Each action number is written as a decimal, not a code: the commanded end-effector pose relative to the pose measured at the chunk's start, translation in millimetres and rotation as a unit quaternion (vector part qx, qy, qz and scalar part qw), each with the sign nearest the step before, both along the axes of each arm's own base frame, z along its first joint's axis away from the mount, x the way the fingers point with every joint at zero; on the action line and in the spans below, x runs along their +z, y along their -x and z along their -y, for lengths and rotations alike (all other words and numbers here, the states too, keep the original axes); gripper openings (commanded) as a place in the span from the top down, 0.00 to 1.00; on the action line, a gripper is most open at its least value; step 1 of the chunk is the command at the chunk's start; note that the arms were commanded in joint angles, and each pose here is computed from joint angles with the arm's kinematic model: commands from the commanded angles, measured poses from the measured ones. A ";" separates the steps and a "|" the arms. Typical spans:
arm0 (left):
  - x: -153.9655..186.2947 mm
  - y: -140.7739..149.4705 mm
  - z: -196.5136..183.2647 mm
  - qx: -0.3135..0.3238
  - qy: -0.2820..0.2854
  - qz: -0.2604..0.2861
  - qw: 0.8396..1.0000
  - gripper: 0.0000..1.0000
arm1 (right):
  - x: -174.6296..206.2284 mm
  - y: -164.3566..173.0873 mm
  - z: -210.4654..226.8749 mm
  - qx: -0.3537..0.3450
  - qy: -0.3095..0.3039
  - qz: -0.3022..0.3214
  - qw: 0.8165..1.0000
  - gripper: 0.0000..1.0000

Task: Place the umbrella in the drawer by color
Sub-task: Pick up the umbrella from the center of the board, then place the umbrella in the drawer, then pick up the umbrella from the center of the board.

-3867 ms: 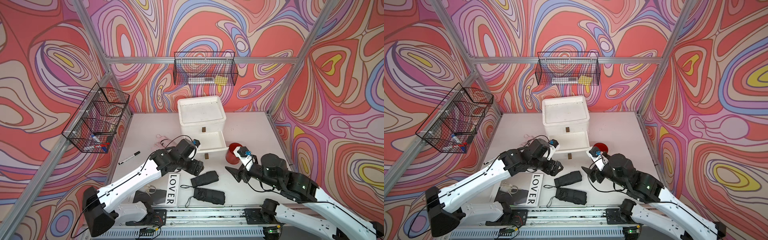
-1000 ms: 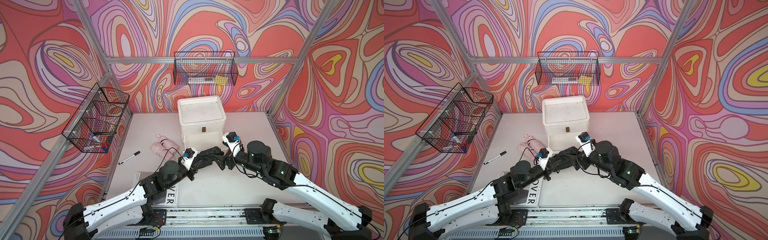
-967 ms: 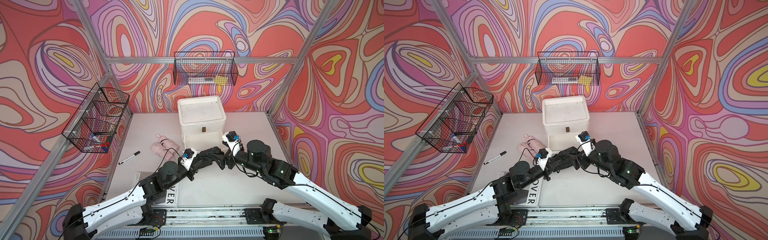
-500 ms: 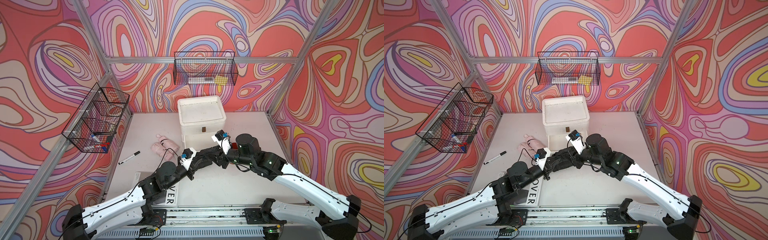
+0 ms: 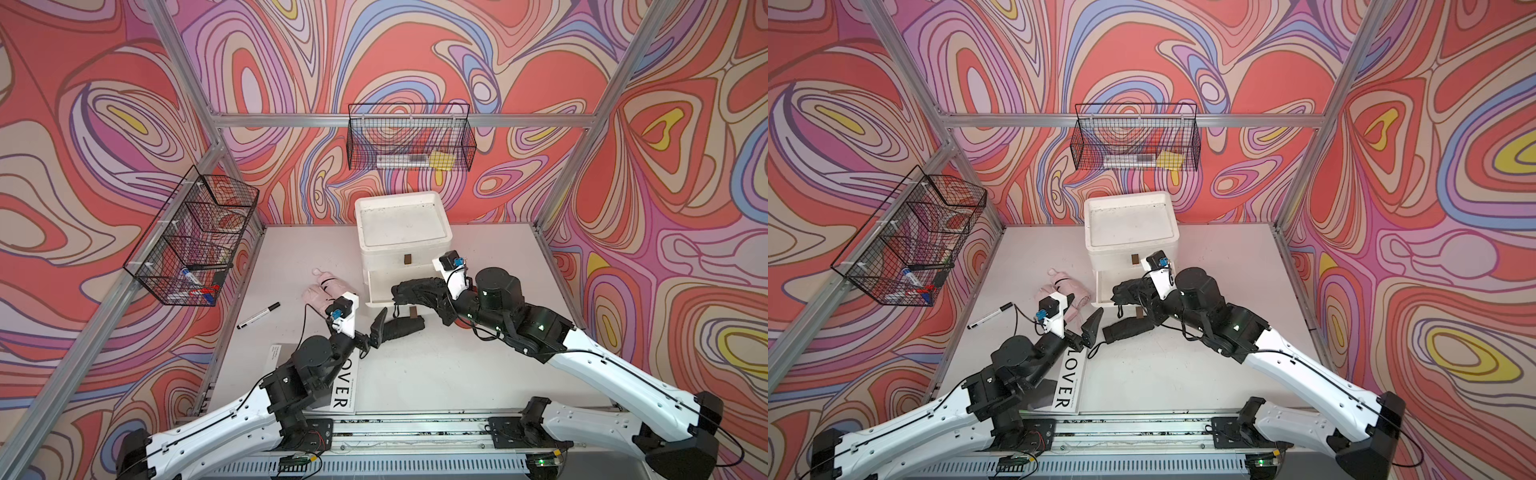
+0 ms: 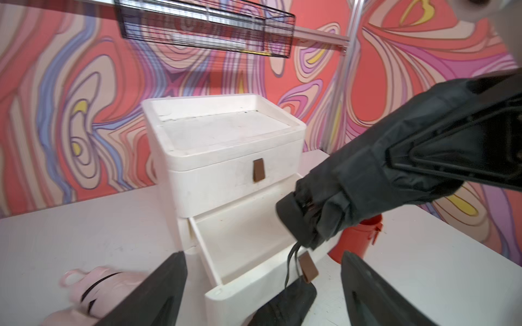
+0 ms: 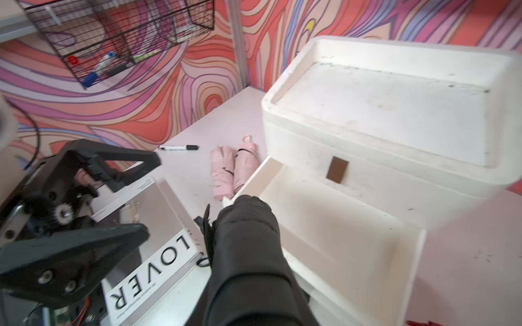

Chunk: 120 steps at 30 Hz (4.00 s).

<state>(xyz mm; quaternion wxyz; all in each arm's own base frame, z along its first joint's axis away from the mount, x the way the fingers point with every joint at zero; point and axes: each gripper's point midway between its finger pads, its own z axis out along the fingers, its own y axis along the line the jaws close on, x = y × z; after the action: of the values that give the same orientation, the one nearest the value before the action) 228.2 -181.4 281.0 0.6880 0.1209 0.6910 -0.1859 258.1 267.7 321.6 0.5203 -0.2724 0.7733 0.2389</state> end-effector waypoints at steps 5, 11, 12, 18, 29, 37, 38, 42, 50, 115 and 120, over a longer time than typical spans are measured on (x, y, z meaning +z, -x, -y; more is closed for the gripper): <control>-3.1 -8.3 -72.3 0.182 0.048 0.005 0.982 0.02 | -6.9 -65.0 -1.7 -0.075 -0.032 0.008 0.997 1.00; -6.0 -12.0 -63.4 0.173 0.037 -0.005 0.984 0.02 | -33.1 -87.4 -30.6 -0.006 -0.090 -0.081 0.993 0.94; -7.4 -12.8 -61.7 0.172 0.034 -0.007 0.985 0.02 | -38.4 -90.4 -35.2 0.005 -0.100 -0.100 0.990 0.91; -9.0 -14.1 -58.0 0.168 0.030 -0.012 0.985 0.01 | -79.5 -113.3 -46.3 0.030 -0.157 -0.191 0.968 0.75; -17.7 -23.5 -40.3 0.159 -0.008 -0.027 0.987 0.01 | -91.0 -127.3 0.6 -0.050 -0.048 -0.178 0.982 0.13; -45.6 -36.8 13.2 0.087 -0.108 -0.109 0.984 0.01 | -40.2 -112.8 84.1 -0.186 0.052 -0.046 0.980 0.11; -53.4 -36.8 19.4 0.077 -0.121 -0.129 0.981 0.01 | -32.4 -107.1 89.3 -0.189 0.048 -0.031 0.980 0.11; -106.1 -26.2 50.6 0.004 -0.193 -0.236 0.952 0.01 | -9.7 -77.2 102.9 -0.178 0.022 0.023 0.983 0.11; -173.7 2.7 78.9 -0.093 -0.255 -0.356 0.894 0.01 | -6.2 -39.5 122.3 -0.169 0.009 0.064 0.983 0.11; -231.7 -65.4 85.7 0.006 -0.512 -0.305 0.803 0.01 | 20.8 11.3 133.8 -0.130 -0.034 0.102 0.986 0.11; -257.4 -66.9 83.4 -0.026 -0.511 -0.325 0.795 0.20 | 22.0 13.1 136.4 -0.134 -0.034 0.108 0.984 0.11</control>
<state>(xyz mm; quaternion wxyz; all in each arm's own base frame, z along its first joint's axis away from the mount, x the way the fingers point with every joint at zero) 280.3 -272.4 37.0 0.2559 0.4062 0.8662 0.1383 246.7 132.7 349.9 0.6412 -0.1731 0.7296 0.1630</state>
